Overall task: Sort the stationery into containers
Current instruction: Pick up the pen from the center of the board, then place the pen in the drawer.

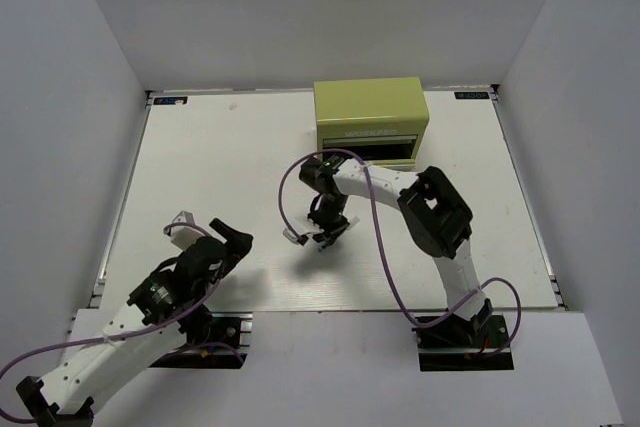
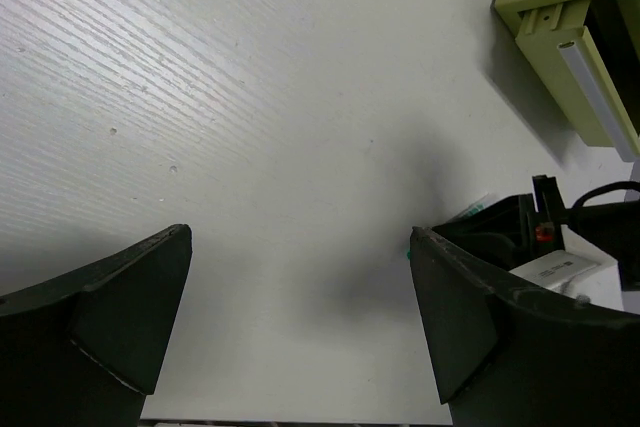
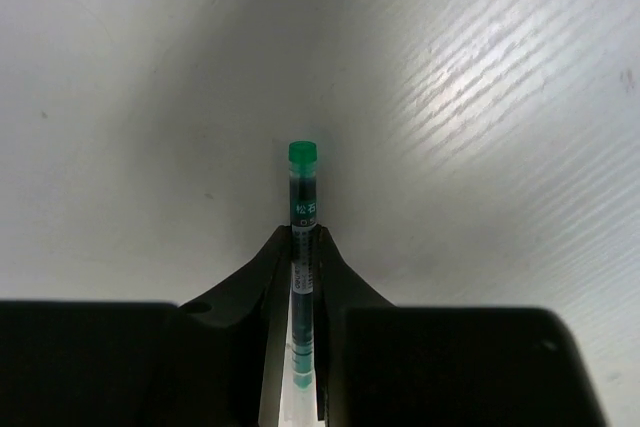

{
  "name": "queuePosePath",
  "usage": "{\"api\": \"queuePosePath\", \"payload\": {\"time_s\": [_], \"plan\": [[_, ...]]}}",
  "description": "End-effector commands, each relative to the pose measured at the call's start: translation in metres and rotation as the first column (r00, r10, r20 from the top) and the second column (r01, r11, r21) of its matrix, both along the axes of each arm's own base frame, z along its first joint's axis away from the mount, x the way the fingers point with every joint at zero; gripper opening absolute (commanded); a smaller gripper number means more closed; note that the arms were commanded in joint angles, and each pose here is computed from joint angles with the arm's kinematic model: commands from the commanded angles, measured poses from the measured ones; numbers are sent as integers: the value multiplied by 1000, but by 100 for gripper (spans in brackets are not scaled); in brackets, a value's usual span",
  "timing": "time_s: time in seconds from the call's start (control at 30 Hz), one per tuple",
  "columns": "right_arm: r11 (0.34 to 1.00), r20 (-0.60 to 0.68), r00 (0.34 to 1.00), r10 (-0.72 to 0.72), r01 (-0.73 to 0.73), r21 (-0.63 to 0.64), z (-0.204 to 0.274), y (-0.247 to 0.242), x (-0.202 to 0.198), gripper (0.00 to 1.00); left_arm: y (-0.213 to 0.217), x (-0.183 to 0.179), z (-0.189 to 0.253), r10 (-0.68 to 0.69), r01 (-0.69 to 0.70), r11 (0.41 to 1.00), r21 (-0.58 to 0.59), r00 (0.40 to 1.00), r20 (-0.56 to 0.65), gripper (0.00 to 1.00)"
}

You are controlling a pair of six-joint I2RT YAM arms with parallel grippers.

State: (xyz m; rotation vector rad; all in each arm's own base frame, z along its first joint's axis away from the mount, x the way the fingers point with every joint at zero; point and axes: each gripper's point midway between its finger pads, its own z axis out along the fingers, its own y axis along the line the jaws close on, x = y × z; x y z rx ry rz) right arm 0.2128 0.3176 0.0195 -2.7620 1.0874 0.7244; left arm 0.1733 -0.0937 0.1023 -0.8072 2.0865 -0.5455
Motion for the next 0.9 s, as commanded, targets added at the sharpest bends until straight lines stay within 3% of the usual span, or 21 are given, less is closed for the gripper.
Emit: {"api": "queuePosePath", "payload": {"time_s": [0.0, 0.23, 0.47, 0.77, 0.87], "plan": [[977, 10, 985, -175, 172, 127, 34, 14, 9, 0, -7, 5, 12, -25, 25, 1000, -3, 999, 31, 100], [895, 83, 917, -390, 356, 269, 95, 19, 44, 0, -18, 12, 19, -76, 75, 997, 10, 996, 44, 100], [812, 165, 817, -553, 484, 325, 138, -2, 79, 0, -20, 14, 27, -86, 86, 996, 15, 994, 60, 100], [627, 282, 566, -775, 630, 459, 172, -45, 162, 0, -21, 13, 28, -98, 98, 995, 13, 993, 65, 100], [618, 321, 531, -784, 628, 473, 169, -55, 187, 0, -23, 13, 30, -105, 105, 994, 3, 992, 69, 100]]}}
